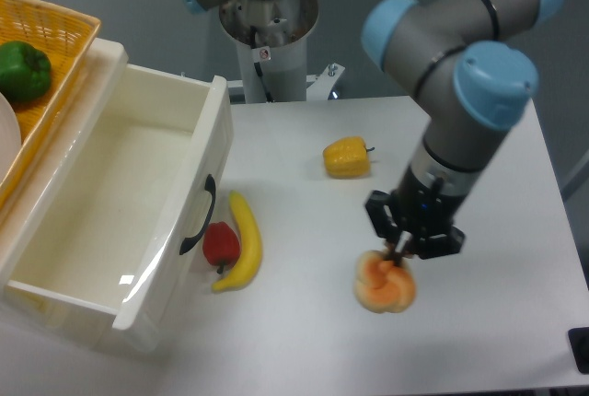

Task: Place the round bread in the upper white drawer
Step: 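Carry the bread over the banana toward the open white drawer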

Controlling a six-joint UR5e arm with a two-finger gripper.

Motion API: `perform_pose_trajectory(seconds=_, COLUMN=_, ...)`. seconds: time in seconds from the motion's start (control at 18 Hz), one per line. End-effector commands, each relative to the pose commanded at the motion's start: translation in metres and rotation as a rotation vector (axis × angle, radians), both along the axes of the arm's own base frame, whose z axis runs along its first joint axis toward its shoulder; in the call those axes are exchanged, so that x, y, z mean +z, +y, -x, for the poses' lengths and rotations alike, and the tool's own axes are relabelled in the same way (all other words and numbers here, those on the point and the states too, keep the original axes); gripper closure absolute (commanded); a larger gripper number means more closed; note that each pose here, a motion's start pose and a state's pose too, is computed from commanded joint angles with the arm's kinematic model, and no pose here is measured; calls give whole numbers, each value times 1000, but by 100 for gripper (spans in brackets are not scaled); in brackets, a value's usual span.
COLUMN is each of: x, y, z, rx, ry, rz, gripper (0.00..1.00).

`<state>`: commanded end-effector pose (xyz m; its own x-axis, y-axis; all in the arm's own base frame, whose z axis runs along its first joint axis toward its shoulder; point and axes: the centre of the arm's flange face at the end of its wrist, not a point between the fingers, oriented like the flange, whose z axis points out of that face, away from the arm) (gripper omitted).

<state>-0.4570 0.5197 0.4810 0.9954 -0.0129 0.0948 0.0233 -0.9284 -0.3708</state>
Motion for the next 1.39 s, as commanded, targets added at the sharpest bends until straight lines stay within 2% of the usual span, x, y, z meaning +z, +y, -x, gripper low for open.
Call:
perform_pose_trajectory(seconds=0.44, x=32, y=11, z=-82, rx=-65, ry=-16, rz=8, gripper=100)
perform_pose_trajectory(seconds=0.61, x=38, y=23, z=-119, rx=-107, ry=-33, rz=20, gripper=100)
perform_pose_trajectory(seconds=0.89, x=47, y=25, z=-184, rx=-182, ry=-32, rz=24, gripper=100)
perform_pose_trajectory(seconds=1.39, x=34, y=39, z=-233, rx=-272, ry=-25, rz=67, gripper=100)
